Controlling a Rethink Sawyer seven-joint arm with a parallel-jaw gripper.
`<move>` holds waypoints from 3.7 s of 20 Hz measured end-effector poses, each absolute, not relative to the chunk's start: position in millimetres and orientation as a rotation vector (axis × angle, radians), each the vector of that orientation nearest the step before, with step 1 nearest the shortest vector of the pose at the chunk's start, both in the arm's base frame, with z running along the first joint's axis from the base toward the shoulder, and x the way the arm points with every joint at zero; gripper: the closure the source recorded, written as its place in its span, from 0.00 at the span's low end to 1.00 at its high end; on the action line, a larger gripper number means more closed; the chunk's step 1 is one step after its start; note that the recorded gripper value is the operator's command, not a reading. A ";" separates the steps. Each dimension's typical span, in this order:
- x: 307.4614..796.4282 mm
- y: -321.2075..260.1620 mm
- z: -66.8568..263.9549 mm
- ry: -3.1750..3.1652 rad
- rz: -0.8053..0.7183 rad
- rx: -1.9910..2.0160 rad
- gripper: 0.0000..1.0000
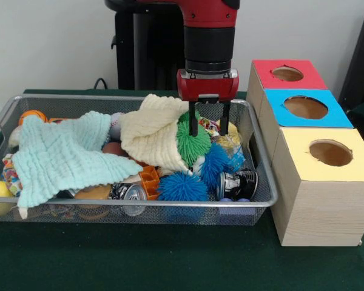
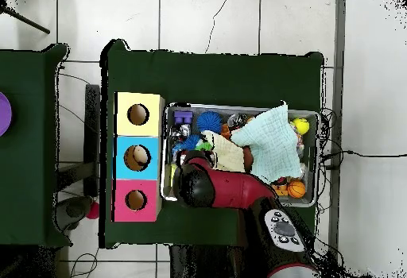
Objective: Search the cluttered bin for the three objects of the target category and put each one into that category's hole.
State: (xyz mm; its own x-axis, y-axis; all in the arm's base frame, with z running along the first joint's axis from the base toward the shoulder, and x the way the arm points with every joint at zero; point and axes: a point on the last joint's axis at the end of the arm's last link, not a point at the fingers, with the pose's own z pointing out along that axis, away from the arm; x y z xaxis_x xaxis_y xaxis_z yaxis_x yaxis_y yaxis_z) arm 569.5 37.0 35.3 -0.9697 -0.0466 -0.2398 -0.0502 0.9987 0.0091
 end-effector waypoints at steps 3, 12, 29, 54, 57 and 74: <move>565.5 35.9 28.4 2.915 0.031 -0.057 0.00; 562.4 24.6 17.0 2.937 0.077 0.050 0.00; 570.1 34.0 11.5 2.937 0.223 0.217 0.00; 565.2 112.7 11.3 2.936 0.083 0.129 0.00; 564.9 113.4 11.7 2.931 0.063 0.115 0.00; 562.9 112.5 11.6 2.899 0.029 0.002 0.00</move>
